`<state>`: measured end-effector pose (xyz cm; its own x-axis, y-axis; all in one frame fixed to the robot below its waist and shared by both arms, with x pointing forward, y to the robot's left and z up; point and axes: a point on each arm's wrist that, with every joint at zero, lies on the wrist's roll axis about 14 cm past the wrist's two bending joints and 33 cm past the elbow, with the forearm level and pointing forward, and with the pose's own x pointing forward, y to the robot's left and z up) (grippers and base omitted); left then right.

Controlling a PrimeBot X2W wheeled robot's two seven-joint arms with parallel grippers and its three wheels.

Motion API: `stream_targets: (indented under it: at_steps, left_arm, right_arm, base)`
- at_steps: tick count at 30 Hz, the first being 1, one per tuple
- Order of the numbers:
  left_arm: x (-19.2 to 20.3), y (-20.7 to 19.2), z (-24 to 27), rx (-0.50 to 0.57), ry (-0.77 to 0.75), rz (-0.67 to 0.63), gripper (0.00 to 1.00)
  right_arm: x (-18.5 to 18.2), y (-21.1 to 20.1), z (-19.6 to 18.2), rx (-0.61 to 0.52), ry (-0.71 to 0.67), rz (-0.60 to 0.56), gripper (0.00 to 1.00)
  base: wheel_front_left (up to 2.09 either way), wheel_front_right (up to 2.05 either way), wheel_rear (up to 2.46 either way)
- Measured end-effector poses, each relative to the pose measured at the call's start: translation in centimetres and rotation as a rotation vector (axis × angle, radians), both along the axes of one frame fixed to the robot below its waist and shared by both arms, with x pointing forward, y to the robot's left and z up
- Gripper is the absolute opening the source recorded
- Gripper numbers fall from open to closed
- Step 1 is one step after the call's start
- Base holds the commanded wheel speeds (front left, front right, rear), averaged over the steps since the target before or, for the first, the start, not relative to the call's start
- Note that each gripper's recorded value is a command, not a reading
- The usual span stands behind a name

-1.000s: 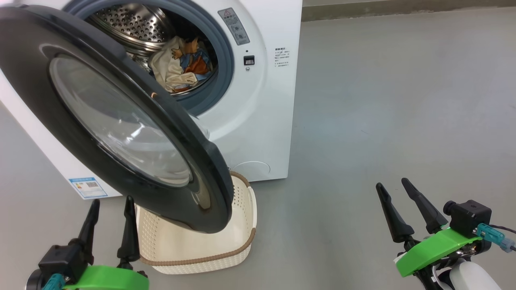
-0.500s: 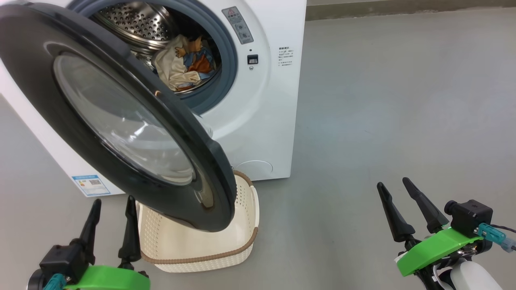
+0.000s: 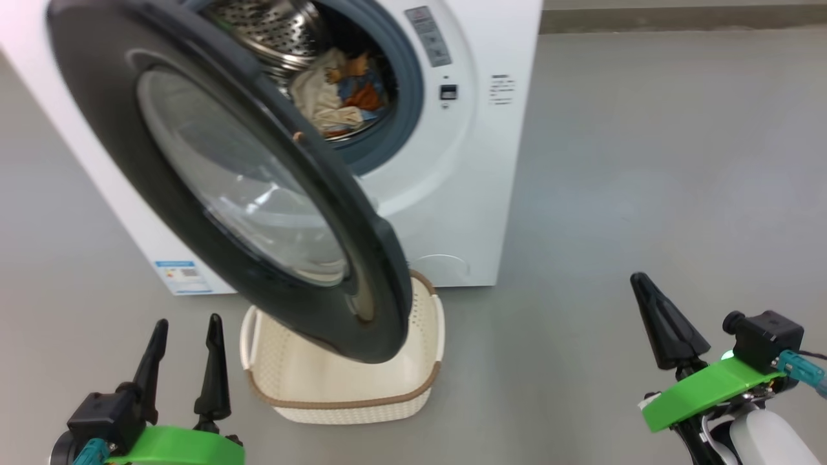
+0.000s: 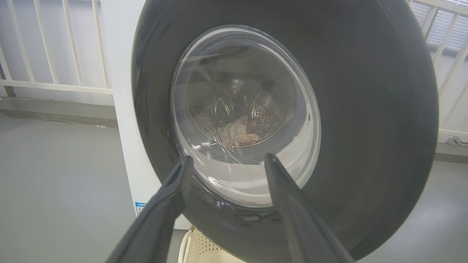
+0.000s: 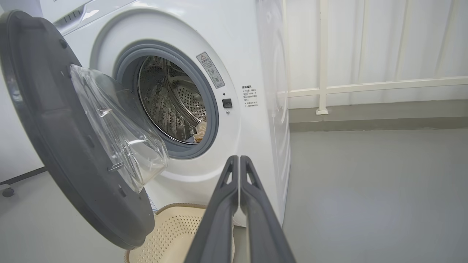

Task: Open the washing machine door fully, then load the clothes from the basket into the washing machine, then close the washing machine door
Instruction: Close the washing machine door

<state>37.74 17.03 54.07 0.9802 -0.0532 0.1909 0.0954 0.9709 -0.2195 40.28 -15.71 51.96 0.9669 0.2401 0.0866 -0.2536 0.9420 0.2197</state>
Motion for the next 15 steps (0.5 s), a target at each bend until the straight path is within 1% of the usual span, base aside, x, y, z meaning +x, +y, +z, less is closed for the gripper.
stream_targets:
  at_steps: [7,11,15]
  left_arm:
    - [-1.3,2.0,0.1,-0.014,-0.004,0.061,1.00]
    - [-2.2,3.4,0.2,-0.018,-0.007,0.104,1.00]
    - [-3.3,4.9,0.4,-0.023,-0.012,0.153,1.00]
  right_arm:
    - [1.5,3.6,3.1,0.021,-0.090,0.096,0.00]
    - [2.3,6.9,5.6,0.043,-0.158,0.180,0.00]
    - [2.5,9.7,7.2,0.070,-0.199,0.247,0.00]
  base:
    - [0.00,0.00,0.00]
    - [0.00,0.00,0.00]
    - [0.00,0.00,0.00]
